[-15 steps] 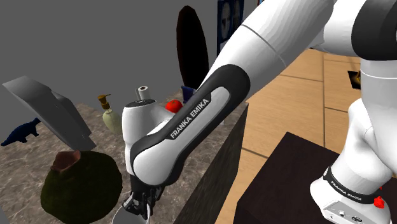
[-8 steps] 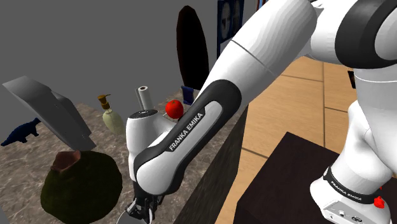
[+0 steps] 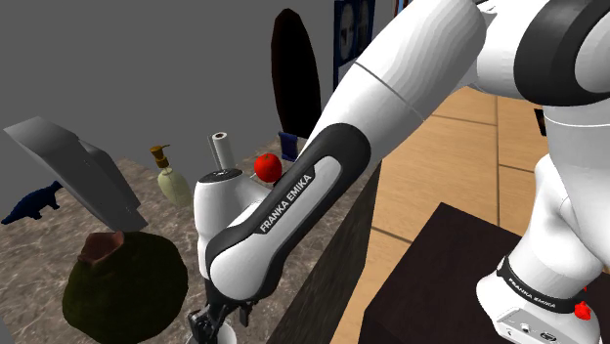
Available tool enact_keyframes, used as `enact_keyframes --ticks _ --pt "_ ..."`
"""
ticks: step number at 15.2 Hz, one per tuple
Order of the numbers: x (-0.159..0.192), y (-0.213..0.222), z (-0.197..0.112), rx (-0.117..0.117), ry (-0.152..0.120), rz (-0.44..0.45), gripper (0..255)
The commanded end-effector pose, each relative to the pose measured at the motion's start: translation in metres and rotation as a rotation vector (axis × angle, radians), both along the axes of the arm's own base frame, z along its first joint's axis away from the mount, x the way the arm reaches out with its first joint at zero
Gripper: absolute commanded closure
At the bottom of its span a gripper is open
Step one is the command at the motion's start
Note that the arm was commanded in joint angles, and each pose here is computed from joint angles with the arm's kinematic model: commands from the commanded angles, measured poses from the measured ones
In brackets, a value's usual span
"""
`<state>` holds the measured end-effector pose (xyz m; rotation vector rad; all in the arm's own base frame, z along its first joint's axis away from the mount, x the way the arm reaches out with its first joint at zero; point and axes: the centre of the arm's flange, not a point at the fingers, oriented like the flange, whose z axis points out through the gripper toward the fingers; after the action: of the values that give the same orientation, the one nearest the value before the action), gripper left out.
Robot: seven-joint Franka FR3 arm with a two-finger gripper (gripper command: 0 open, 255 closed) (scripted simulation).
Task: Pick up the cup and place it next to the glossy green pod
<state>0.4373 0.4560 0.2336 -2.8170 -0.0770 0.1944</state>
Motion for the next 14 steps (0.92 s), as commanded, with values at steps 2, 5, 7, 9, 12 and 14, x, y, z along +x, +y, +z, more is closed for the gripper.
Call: enact_keyframes --ticks 2,5,7,9,12,14 --pt "0.0 0.0 0.0 0.0 0.0 0.0 0" --pt "0.002 -0.004 0.012 0.0 0.0 0.0 0" --pt "0.006 -0.012 0.037 0.0 0.0 0.0 0" --pt "0.007 -0.015 0.047 0.0 0.0 0.0 0" --pt "0.007 -0.015 0.047 0.0 0.0 0.0 0" --pt "0.007 -0.015 0.047 0.0 0.0 0.0 0"
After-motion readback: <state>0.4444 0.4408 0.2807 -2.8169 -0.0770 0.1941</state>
